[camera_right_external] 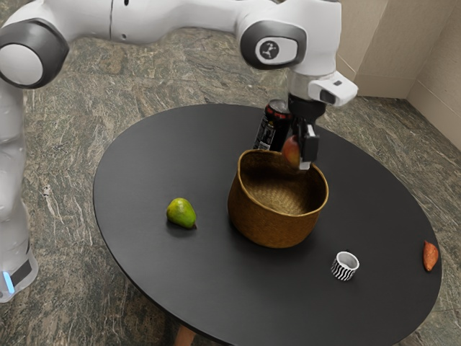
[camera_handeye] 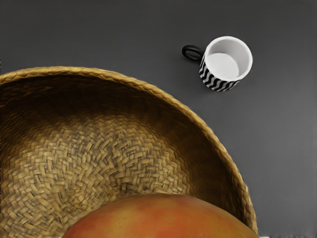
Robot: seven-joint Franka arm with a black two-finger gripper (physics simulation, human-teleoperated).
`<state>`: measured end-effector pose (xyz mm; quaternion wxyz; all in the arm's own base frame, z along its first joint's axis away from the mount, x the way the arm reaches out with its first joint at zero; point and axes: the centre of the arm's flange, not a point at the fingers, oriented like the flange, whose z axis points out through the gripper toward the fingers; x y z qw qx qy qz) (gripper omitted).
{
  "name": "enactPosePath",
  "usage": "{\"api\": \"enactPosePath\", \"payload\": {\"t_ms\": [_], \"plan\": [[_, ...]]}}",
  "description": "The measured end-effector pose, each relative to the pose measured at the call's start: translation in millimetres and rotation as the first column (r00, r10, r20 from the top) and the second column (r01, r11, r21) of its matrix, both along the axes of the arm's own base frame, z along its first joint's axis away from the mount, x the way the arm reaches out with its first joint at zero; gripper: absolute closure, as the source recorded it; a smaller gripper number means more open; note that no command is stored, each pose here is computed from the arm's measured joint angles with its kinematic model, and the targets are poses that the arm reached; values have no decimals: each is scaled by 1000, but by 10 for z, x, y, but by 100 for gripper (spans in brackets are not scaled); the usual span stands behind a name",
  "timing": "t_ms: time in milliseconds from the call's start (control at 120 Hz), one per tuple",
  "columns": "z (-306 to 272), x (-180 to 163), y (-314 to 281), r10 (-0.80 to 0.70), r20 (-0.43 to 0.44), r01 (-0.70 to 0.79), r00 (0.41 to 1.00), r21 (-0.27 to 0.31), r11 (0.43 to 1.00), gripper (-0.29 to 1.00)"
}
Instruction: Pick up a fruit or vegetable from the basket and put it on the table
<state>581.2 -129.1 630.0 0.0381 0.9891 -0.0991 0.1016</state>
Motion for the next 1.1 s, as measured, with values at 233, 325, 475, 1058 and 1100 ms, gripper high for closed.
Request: {"api": "enactPosePath", "payload": {"t_ms": [233, 325, 475, 1058, 1100], "plan": [[486, 321, 42, -7, 60, 8, 998, -21, 1000, 29], [453, 682, 53, -6, 84, 9, 996, -36, 999, 29], [157, 1202, -11, -5, 128, 11, 992, -51, 999, 29], [-337, 1754, 148, 39, 262, -29, 964, -42, 999, 10], [-324, 1753, 140, 37, 268, -25, 963, -45, 999, 8]]}}
